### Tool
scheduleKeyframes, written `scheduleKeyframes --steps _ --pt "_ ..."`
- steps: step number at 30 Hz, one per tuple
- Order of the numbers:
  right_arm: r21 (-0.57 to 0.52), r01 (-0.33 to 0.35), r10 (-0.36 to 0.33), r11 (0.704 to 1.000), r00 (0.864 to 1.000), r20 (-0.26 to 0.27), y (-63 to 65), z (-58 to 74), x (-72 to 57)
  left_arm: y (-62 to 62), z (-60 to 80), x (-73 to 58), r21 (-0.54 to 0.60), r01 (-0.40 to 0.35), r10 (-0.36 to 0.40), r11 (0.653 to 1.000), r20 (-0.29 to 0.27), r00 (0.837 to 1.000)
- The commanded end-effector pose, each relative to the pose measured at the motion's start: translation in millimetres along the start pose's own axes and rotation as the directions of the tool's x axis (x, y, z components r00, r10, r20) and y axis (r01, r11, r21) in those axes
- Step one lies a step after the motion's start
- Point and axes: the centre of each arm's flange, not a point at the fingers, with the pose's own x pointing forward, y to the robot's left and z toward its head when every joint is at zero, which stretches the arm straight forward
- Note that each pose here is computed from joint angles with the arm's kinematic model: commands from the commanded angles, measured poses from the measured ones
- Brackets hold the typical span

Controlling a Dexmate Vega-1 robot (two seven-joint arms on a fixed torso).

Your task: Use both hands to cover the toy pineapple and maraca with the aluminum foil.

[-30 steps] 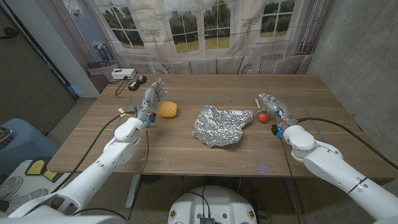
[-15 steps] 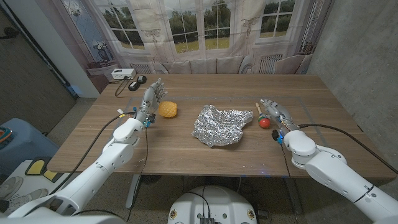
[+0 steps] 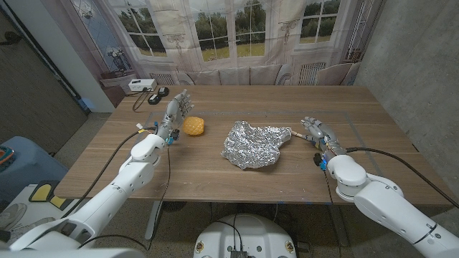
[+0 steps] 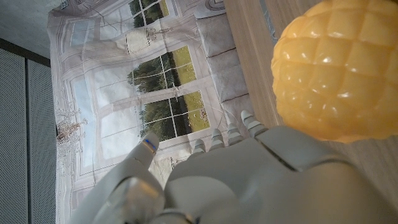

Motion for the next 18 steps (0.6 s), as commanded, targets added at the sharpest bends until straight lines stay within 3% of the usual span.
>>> scheduleKeyframes --steps 1,9,18 --pt "-0.042 -0.013 0.008 0.999 0.993 -0.115 1.3 8.6 -10.5 4.0 -1.0 4.0 -0.008 0.007 -0.007 1.000 0.010 1.000" --pt "-0.048 -0.099 0.088 0.994 0.977 -0.195 6.7 9.0 -2.5 9.0 0.6 -0.5 -0.008 -0.005 0.005 1.000 0.019 1.000" --pt "-0.048 -0.172 0.156 0.984 0.960 -0.234 12.3 7.7 5.8 13.7 1.5 -5.4 -0.008 -0.021 0.021 1.000 0.017 1.000"
